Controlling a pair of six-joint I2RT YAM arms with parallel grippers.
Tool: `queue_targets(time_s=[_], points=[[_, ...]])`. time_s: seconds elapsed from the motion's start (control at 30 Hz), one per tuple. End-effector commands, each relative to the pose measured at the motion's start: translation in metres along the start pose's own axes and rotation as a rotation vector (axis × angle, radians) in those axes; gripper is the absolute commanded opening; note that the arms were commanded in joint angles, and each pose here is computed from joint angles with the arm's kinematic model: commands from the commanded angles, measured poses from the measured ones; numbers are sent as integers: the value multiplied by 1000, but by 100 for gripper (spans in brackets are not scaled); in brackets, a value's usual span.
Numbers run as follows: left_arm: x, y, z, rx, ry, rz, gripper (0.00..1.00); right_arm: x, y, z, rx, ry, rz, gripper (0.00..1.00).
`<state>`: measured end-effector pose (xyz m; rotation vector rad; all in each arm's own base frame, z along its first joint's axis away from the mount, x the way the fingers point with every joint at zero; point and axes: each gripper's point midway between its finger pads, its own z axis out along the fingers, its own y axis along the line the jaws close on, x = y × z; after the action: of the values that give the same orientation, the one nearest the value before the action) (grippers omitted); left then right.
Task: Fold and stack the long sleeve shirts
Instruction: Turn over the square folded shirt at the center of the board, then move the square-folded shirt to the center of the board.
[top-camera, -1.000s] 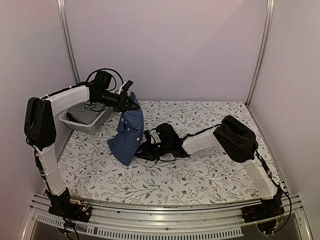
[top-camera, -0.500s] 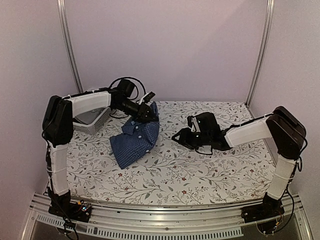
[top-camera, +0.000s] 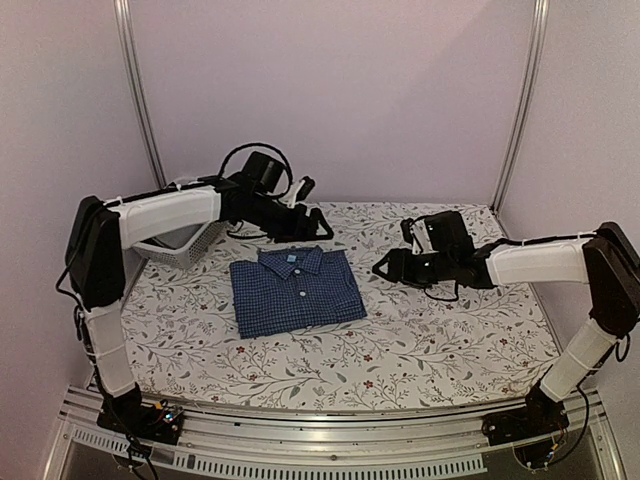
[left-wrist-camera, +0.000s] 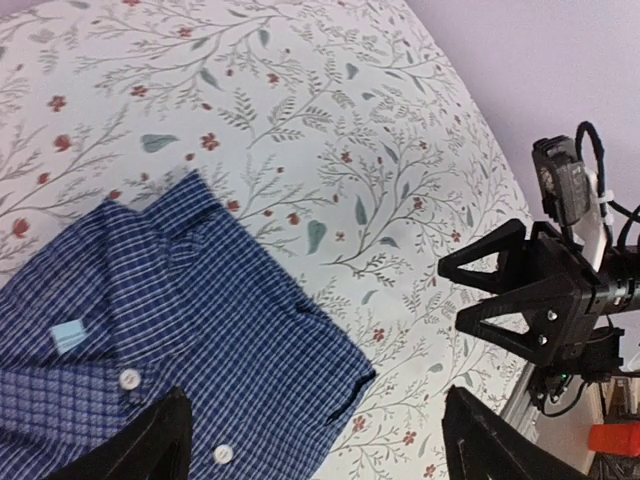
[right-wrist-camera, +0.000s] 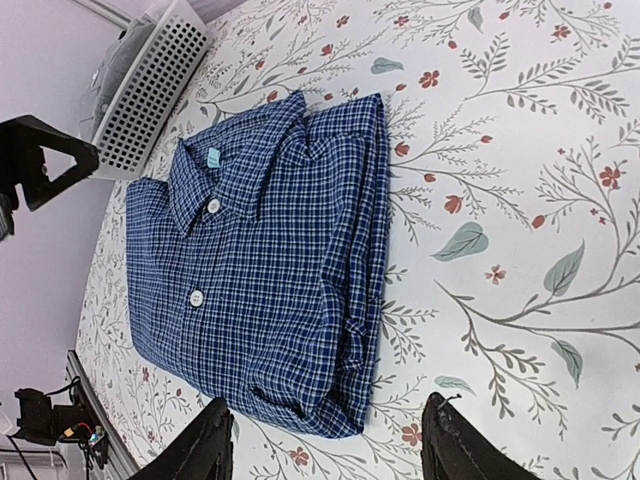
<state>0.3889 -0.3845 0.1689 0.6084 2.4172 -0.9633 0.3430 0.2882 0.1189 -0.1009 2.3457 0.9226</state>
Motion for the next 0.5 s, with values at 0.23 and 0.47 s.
queue_targets(time_s=[0.23, 0.47], points=[[84, 109, -82, -247, -105, -347, 81, 31, 11, 57, -17, 242, -179, 62], [123, 140, -97, -320, -115, -435, 81, 59, 7, 82, 28, 333, -188, 57]])
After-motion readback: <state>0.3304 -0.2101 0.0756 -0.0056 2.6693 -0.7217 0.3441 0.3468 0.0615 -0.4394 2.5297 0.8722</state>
